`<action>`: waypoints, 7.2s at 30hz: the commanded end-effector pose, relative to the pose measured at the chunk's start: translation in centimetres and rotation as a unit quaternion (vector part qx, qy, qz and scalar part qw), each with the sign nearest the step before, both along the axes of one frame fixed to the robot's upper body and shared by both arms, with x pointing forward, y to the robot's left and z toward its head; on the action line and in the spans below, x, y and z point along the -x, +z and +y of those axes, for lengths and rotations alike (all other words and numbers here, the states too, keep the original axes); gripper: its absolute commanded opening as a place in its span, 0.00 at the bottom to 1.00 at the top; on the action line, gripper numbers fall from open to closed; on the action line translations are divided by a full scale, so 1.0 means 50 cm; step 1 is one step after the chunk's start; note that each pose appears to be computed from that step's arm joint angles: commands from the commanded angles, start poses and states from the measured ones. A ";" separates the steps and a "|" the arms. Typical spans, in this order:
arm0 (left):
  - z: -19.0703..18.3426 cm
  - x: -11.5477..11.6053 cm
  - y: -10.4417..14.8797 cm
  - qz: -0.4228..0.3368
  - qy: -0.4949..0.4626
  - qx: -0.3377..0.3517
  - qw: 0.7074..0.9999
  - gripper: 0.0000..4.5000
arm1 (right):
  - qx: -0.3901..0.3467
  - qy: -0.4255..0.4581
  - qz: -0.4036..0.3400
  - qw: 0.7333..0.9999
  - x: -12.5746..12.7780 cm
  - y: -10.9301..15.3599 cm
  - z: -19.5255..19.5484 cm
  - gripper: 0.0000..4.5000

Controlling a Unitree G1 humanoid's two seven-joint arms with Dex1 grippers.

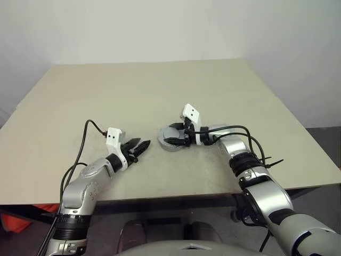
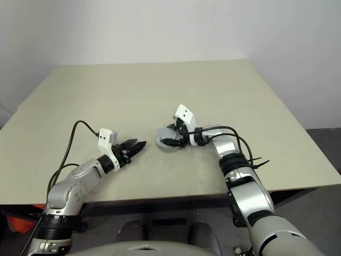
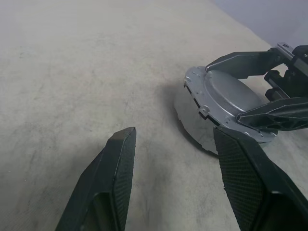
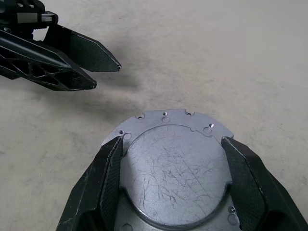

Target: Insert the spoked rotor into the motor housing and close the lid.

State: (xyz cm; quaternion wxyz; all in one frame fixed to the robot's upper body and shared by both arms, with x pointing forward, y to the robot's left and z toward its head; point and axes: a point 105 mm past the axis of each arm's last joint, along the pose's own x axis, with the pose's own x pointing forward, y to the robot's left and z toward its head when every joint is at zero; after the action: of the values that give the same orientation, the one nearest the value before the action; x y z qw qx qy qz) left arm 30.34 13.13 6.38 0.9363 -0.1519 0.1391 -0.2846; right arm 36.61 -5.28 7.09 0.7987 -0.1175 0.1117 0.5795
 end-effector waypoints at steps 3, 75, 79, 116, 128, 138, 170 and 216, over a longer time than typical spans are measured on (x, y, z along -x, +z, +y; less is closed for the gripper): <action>-0.001 -0.003 0.027 -0.027 -0.001 -0.003 1.000 0.61 | 0.021 -0.006 0.007 1.000 -0.003 -0.009 -0.024 0.70; 0.000 -0.002 0.024 -0.025 0.000 -0.005 1.000 0.61 | -0.017 -0.015 -0.023 0.999 -0.011 0.033 -0.022 0.70; -0.001 -0.001 0.024 -0.025 0.000 -0.005 1.000 0.61 | -0.006 -0.011 -0.019 1.000 -0.008 0.023 -0.025 0.70; -0.009 -0.021 0.039 -0.011 0.024 0.038 0.999 0.61 | 0.101 -0.044 0.034 0.993 -0.004 -0.082 -0.064 0.70; -0.015 -0.036 0.053 0.010 0.035 0.101 0.994 0.61 | 0.123 -0.051 0.056 0.990 0.005 -0.120 -0.072 0.70; -0.062 -0.090 0.027 0.095 0.020 0.192 0.977 0.09 | 0.122 -0.045 0.046 0.990 -0.002 -0.110 -0.065 0.70; -0.129 -0.083 -0.018 0.198 -0.025 0.197 0.960 0.00 | 0.053 -0.026 0.007 0.998 -0.022 -0.015 -0.038 0.99; -0.135 -0.078 -0.014 0.180 -0.038 0.179 0.966 0.00 | -0.060 -0.087 0.427 0.898 0.097 -0.018 -0.099 0.99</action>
State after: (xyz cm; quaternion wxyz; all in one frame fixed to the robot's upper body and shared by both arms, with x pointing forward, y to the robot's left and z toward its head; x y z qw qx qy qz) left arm 34.23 5.93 6.32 0.8353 -0.3690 0.2498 -0.3219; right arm 32.78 -11.65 6.54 0.7518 0.1803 0.3998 0.4925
